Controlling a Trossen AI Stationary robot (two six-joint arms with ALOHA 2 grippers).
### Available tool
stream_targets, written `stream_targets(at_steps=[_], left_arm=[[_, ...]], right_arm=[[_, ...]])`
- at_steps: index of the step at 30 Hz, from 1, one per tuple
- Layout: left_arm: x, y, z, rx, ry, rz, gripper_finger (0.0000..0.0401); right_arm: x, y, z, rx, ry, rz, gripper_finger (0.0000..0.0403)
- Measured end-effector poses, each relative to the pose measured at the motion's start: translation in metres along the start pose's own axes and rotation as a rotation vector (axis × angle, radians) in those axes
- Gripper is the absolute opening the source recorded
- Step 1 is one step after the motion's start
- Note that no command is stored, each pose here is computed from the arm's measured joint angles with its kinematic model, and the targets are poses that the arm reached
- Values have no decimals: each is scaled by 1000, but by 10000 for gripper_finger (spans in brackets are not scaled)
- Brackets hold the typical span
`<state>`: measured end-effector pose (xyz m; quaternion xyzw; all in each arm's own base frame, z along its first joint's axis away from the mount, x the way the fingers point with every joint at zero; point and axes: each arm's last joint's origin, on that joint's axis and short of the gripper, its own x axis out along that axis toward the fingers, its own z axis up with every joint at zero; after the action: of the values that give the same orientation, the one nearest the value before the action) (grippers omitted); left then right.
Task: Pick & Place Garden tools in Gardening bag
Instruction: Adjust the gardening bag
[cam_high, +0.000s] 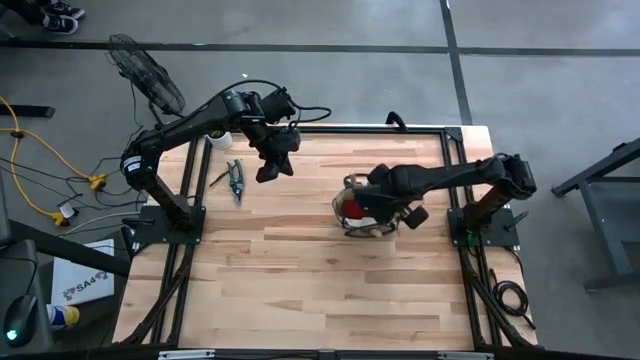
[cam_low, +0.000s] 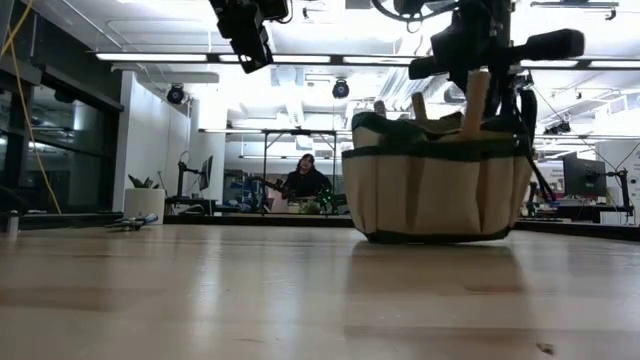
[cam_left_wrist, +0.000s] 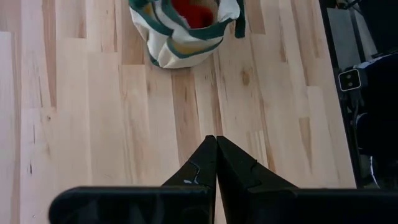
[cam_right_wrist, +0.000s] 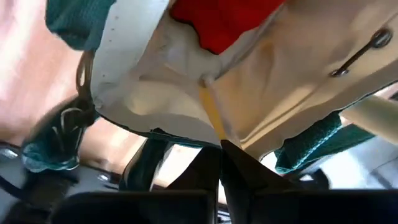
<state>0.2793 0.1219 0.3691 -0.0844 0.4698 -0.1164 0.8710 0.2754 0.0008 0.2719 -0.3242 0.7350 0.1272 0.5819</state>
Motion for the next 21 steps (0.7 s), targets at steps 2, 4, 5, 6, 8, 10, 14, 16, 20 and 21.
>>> stream_targets(at_steps=[2, 4, 5, 6, 8, 10, 14, 16, 20, 21], left_arm=[[0, 0, 0, 0, 0, 0, 0], [0, 0, 0, 0, 0, 0, 0], [0, 0, 0, 0, 0, 0, 0], [0, 0, 0, 0, 0, 1, 0], [0, 0, 0, -7, 0, 2, 0], [0, 0, 0, -8, 0, 2, 0], [0, 0, 0, -8, 1, 3, 0], [0, 0, 0, -7, 1, 4, 0], [0, 0, 0, -7, 1, 5, 0], [0, 0, 0, -7, 1, 5, 0]], right_arm=[[2, -4, -3, -24, 5, -1, 4], [3, -8, -4, -20, -1, -6, 4], [4, -10, -5, -10, -3, -8, 4], [5, -12, -6, -2, -6, -9, 4], [6, -15, -7, 3, -13, -12, 4], [6, -17, -8, 5, -18, -14, 4], [8, -21, -10, 39, -27, -17, 4], [9, -23, -10, 58, -36, -15, 4], [10, -26, -11, 74, -60, 7, 4], [10, -26, -11, 76, -66, 12, 4]])
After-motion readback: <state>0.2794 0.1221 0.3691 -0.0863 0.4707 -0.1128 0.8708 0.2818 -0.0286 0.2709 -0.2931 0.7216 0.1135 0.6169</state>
